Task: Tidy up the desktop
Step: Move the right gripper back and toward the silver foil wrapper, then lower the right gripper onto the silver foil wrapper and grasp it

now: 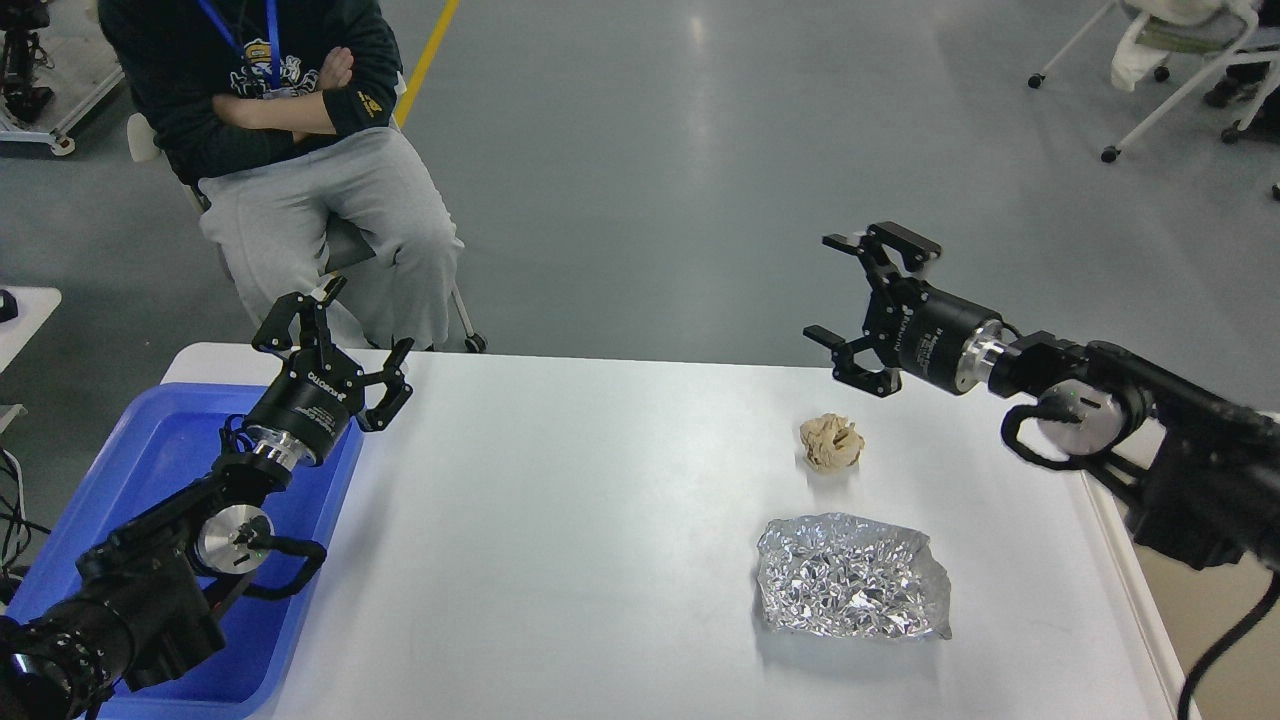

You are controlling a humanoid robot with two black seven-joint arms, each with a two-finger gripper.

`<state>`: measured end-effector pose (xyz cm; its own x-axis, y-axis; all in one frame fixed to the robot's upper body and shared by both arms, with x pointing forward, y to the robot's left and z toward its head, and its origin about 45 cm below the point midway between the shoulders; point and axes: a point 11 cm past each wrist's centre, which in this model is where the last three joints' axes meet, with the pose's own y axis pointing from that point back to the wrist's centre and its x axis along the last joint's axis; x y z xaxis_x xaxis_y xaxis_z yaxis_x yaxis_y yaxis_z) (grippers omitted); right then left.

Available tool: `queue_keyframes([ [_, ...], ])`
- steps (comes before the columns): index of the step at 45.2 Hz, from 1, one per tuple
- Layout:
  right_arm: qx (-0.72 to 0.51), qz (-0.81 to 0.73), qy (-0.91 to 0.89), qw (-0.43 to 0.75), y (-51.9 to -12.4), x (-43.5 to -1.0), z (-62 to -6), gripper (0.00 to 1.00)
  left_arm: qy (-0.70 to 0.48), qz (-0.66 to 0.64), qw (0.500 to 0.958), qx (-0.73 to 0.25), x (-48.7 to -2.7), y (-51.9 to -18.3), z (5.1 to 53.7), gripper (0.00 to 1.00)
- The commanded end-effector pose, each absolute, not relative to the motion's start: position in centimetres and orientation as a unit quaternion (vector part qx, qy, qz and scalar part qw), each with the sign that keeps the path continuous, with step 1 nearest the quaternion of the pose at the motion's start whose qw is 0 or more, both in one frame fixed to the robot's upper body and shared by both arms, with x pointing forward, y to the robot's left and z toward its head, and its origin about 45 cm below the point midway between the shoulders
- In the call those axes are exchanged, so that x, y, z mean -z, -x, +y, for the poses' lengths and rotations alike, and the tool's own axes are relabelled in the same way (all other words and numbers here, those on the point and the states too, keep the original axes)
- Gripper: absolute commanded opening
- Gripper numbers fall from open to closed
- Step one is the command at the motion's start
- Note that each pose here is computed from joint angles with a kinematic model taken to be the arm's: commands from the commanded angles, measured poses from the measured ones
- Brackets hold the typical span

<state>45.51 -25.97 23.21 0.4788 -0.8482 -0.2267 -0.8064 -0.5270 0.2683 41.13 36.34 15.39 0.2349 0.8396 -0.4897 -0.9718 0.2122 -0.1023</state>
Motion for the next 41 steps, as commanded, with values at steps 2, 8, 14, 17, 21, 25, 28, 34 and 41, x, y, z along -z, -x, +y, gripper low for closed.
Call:
queue_keyframes([
  [2, 0.098, -0.499, -0.838, 0.199, -44.0, -24.3, -31.5, 1.0, 0.198, 0.167, 0.761, -0.595, -15.4, -41.1, 36.3, 1.0],
  [8, 0.07, -0.484, -0.82, 0.298, -41.0, -23.9, -33.4, 1.0, 0.198, 0.167, 0.761, -0.595, -15.4, -41.1, 36.3, 1.0],
  [14, 0.054, -0.465, -0.81, 0.353, -38.1, -22.9, -33.2, 1.0, 0.197, 0.168, 0.761, -0.595, -15.4, -41.1, 36.3, 1.0],
  [17, 0.043, -0.46, -0.801, 0.381, -36.8, -21.9, -33.3, 1.0, 0.197, 0.168, 0.761, -0.595, -15.4, -41.1, 36.3, 1.0],
  [21, 0.019, -0.446, -0.793, 0.414, -35.2, -20.9, -33.0, 1.0, 0.197, 0.168, 0.761, -0.595, -15.4, -41.1, 36.3, 1.0],
  [25, -0.011, -0.418, -0.792, 0.445, -34.2, -19.9, -32.1, 1.0, 0.197, 0.168, 0.761, -0.595, -15.4, -41.1, 36.3, 1.0],
  [28, -0.055, -0.401, -0.778, 0.48, -33.7, -18.9, -32.3, 1.0, 0.197, 0.168, 0.761, -0.595, -15.4, -41.1, 36.3, 1.0],
  [34, -0.124, -0.362, -0.76, 0.526, -32.6, -17.3, -32.6, 1.0, 0.197, 0.168, 0.761, -0.595, -15.4, -41.1, 36.3, 1.0],
  [41, -0.165, -0.322, -0.756, 0.546, -31.8, -16.3, -32.2, 1.0, 0.196, 0.168, 0.761, -0.595, -15.3, -41.1, 36.3, 1.0],
])
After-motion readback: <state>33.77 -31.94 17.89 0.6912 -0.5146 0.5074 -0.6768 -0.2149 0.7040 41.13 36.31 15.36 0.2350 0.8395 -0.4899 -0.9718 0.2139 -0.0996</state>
